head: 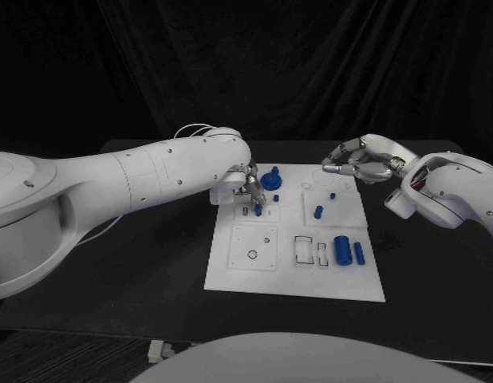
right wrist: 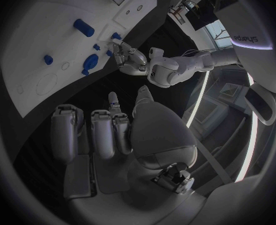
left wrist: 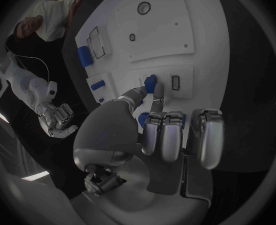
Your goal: Assemble the parts on the task board
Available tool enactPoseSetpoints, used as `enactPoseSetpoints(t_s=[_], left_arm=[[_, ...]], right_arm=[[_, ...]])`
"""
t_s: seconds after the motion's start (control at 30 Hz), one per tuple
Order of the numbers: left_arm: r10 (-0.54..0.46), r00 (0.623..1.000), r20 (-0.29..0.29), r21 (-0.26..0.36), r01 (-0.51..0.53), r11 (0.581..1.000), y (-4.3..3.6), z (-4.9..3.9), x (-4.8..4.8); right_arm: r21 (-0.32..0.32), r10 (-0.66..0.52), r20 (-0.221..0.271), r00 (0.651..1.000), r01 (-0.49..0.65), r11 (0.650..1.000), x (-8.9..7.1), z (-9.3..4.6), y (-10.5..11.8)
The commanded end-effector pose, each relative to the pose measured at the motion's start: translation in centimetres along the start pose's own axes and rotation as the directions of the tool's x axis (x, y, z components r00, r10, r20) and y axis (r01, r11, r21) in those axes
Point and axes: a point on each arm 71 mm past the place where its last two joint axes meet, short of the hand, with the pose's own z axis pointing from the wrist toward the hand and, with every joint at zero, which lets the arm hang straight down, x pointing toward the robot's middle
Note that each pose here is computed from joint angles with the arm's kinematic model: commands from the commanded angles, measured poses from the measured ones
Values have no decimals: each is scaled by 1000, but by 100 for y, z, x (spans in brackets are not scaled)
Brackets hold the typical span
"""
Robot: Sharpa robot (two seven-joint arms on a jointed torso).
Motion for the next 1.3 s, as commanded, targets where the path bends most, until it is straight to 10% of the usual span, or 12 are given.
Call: enactPoseSetpoints(t_s=[0.03,1.3], left_arm=[[-1,1000,-16,13,2,1000,-20,14,43],[-11,999,48,28,9,1000,28,-54,84]], right_arm=[[15,2,-11,1000,-2,1000,19,-9,-20],[29,7,-13,1000,-6,1000,42,-42,-86]])
